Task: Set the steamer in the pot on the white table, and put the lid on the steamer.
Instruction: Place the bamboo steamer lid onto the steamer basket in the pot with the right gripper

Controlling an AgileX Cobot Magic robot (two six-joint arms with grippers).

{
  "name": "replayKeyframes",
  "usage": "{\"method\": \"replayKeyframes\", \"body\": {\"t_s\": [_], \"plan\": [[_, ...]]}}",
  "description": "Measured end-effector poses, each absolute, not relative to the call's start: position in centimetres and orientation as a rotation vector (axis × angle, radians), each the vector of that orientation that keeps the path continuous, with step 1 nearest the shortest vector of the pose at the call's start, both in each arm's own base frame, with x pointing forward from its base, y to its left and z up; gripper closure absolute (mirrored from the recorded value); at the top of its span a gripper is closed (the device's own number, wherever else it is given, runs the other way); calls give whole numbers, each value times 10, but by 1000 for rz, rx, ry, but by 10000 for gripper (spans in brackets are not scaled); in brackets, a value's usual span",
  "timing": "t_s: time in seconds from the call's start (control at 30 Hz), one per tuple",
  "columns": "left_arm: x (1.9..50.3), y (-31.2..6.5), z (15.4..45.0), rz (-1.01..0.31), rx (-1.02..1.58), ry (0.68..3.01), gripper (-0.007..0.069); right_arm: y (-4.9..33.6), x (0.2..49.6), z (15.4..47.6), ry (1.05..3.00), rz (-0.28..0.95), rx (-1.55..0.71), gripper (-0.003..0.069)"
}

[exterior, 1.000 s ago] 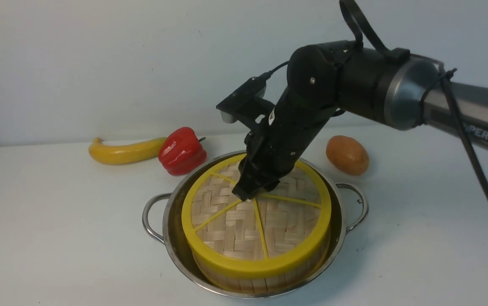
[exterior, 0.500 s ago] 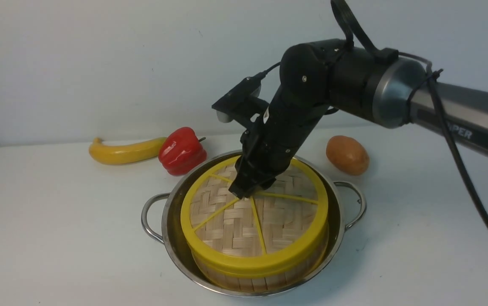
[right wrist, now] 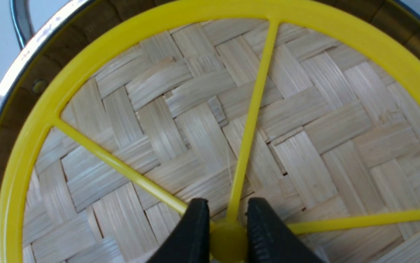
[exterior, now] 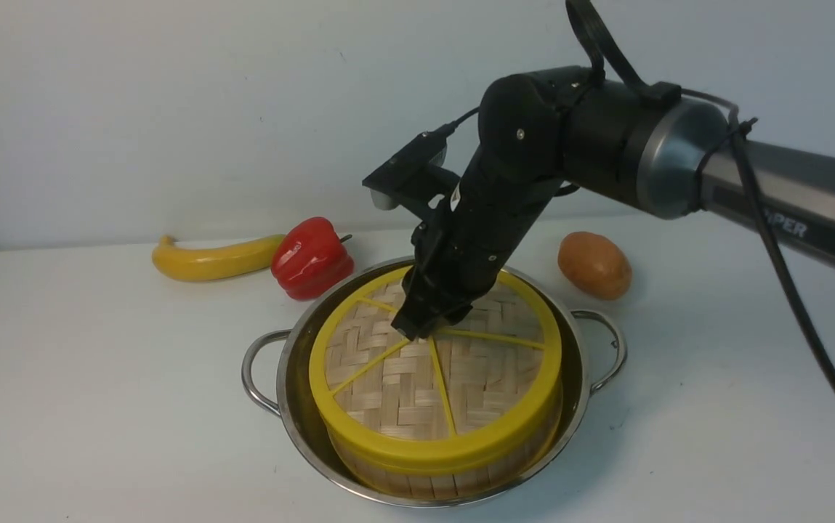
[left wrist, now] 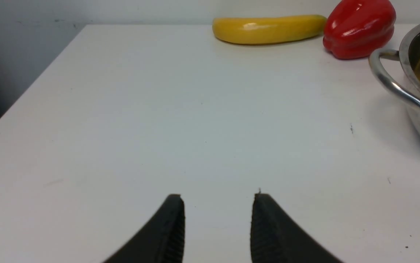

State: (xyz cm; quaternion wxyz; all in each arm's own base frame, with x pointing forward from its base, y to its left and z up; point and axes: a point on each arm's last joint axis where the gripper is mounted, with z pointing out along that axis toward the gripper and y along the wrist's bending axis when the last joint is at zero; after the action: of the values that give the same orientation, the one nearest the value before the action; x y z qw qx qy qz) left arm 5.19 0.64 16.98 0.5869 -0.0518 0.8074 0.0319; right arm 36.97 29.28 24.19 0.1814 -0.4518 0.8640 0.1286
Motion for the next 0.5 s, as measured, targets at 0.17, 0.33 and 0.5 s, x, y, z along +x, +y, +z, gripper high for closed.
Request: {"method": "replayKeyframes", "body": {"t_s": [0.17,0.33,0.5], "plan": [[52,6,170,74,-121,1882,377,292,369,241,2449,363,-1285,444],[52,6,170,74,-122,1882,377,292,371,240,2438,347,-1281,223],[52,6,170,74,-122,1882,377,288,374,260,2335,266,-1258,180]]}}
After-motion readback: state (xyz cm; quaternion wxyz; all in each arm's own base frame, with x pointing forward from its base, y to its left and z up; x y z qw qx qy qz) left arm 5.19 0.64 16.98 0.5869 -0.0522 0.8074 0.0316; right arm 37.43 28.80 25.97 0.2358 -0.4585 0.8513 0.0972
